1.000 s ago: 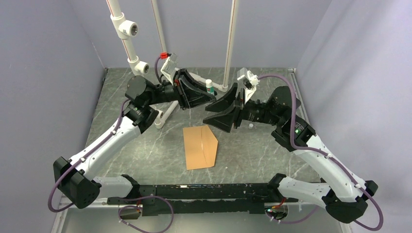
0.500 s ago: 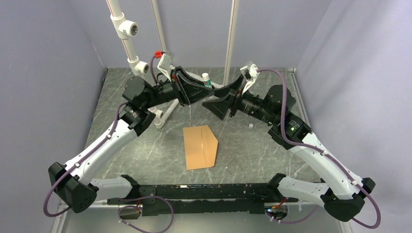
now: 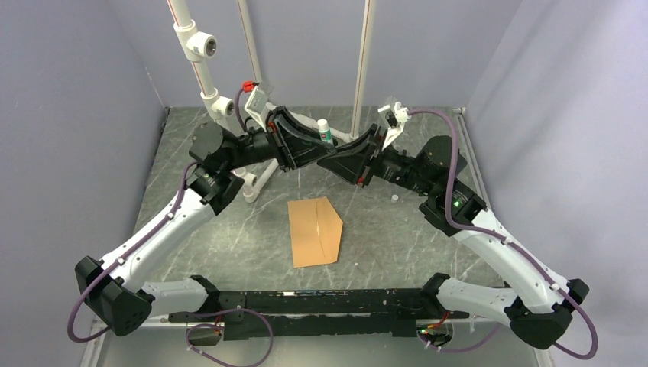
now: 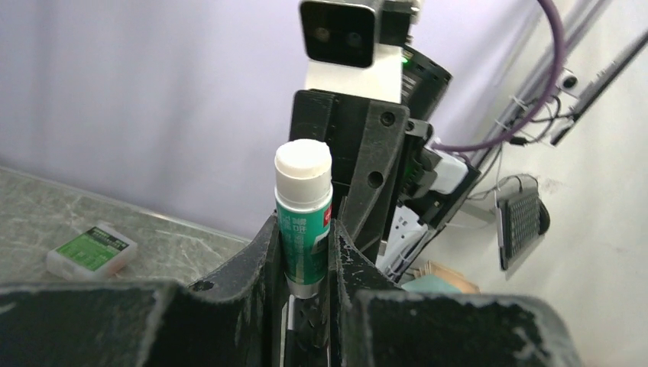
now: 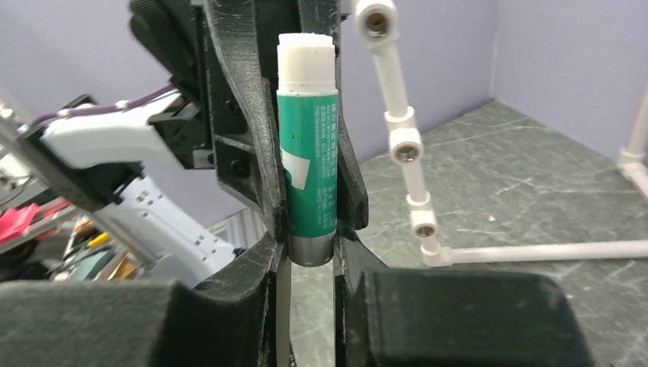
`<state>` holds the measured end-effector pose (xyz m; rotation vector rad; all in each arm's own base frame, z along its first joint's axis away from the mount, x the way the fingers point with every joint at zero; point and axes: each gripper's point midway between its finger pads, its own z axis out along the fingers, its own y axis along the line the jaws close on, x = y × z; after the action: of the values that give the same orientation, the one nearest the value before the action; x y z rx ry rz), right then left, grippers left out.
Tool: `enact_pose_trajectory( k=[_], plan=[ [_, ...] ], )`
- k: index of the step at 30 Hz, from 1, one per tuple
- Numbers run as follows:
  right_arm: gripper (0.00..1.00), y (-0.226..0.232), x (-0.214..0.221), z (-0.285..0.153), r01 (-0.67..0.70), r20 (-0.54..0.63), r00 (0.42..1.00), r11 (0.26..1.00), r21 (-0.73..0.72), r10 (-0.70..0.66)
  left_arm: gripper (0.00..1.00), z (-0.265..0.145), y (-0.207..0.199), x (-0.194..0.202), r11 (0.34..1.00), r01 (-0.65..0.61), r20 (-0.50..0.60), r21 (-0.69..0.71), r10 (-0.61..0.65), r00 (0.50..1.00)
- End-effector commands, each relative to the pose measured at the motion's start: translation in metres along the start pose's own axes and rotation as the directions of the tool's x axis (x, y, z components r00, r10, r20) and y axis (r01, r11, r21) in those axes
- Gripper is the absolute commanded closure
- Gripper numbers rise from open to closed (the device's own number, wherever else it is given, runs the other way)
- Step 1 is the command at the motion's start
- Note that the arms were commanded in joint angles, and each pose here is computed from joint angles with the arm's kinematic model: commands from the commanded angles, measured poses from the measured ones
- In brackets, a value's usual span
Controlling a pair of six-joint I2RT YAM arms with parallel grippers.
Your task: Place the letter into the envelope and seal it
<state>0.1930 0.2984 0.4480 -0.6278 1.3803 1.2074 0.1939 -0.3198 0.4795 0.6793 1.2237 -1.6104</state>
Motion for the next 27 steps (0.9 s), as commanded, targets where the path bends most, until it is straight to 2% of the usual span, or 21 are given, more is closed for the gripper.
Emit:
enact_pose_trajectory(
  k=[1,5,8,11,16,18,19,20,21,24,27],
  plan=[
    [1.00,0.054,-0.040,-0.021,0.087,0.110,0.992,0.967,-0.239,-0.062,0.98,-0.012,-0.042,0.010,0.981,-0.078,-0.081,0.180,0.094,0.992],
    [1.00,0.092,-0.039,-0.035,0.029,0.045,0.999,0.891,-0.452,-0.009,0.98,-0.015,-0.055,0.010,0.967,-0.070,-0.091,0.246,0.095,0.991],
    [1.00,0.112,-0.048,-0.043,-0.004,0.017,1.000,0.837,-0.547,0.016,0.98,-0.015,-0.063,0.005,0.957,-0.081,-0.075,0.278,0.106,0.992],
    [1.00,0.122,-0.056,-0.050,-0.009,0.024,0.999,0.816,-0.579,0.028,0.98,-0.015,-0.068,0.001,0.951,-0.097,-0.055,0.293,0.118,0.991],
    [0.98,0.113,-0.064,-0.045,-0.028,0.043,0.997,0.862,-0.507,0.057,0.98,-0.014,-0.073,-0.007,0.942,-0.109,-0.019,0.317,0.121,0.993],
    [0.70,0.096,-0.062,-0.037,-0.005,0.068,0.997,0.911,-0.412,0.036,0.98,-0.011,-0.071,-0.013,0.948,-0.102,0.009,0.300,0.104,0.995],
    [0.51,0.085,-0.061,-0.035,0.010,0.080,0.997,0.935,-0.356,0.019,0.98,-0.009,-0.068,-0.015,0.955,-0.093,0.019,0.282,0.091,0.996],
    [0.39,0.073,-0.059,-0.033,0.032,0.097,0.995,0.956,-0.291,-0.004,0.98,-0.007,-0.063,-0.020,0.965,-0.080,0.036,0.248,0.073,0.997],
    [0.32,0.060,-0.056,-0.033,0.070,0.111,0.993,0.972,-0.224,-0.046,0.98,-0.004,-0.055,-0.025,0.979,-0.052,0.054,0.197,0.042,0.998],
    [0.24,0.011,-0.058,-0.035,0.232,0.108,0.966,0.972,0.044,-0.236,0.98,0.000,-0.029,-0.043,0.993,0.115,0.149,0.024,-0.117,0.982],
    [0.22,-0.015,-0.073,-0.040,0.374,0.106,0.911,0.906,0.196,-0.399,0.98,0.002,-0.004,-0.045,0.955,0.283,0.197,-0.093,-0.261,0.945]
  ],
)
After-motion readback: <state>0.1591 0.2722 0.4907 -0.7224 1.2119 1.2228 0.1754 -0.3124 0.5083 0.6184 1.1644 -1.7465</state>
